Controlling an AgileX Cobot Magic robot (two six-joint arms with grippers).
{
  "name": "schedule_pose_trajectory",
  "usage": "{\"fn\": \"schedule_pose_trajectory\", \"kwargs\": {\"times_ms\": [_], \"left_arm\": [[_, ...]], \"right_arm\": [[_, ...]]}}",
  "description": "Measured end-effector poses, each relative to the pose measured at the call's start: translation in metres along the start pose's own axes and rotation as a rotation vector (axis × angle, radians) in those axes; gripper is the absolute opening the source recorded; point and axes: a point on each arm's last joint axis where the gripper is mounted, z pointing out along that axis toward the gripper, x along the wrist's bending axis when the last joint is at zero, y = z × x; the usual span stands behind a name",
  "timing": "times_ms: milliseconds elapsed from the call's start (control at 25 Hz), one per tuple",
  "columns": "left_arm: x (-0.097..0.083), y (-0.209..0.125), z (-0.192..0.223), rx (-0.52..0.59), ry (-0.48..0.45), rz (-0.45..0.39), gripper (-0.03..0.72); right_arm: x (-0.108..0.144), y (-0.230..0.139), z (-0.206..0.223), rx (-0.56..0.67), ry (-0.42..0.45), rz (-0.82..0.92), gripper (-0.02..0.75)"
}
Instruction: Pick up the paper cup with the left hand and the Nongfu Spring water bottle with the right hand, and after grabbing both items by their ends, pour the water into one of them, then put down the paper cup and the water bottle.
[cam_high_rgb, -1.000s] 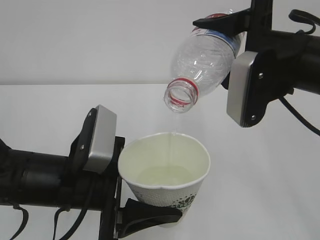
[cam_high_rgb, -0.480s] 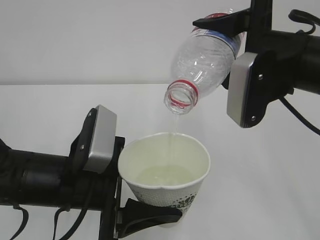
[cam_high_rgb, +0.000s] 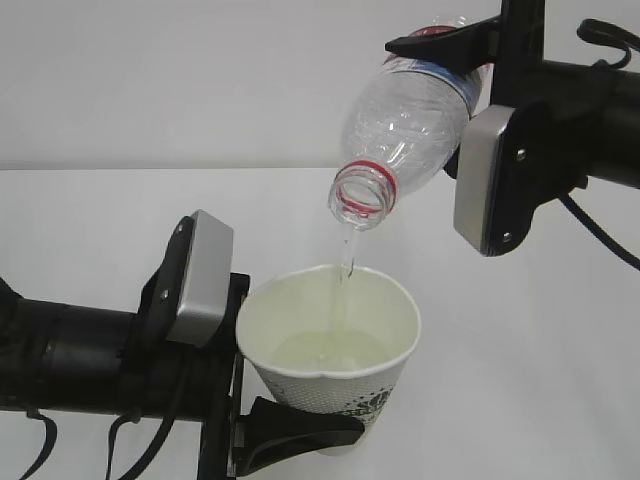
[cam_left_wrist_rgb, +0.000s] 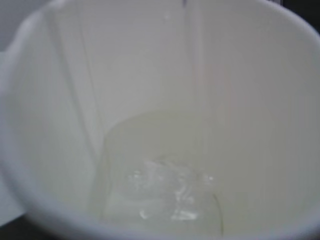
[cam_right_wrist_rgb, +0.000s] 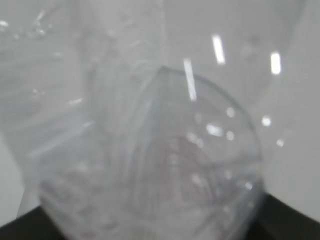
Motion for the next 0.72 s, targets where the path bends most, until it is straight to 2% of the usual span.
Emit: {"fn": "schedule_pose_trajectory", "kwargs": {"times_ms": [720], "left_arm": [[0.0, 0.0, 0.0, 0.0, 0.0, 0.0, 0.492]], "right_arm": [[0.0, 0.0, 0.0, 0.0, 0.0, -0.004, 0.442]]}}
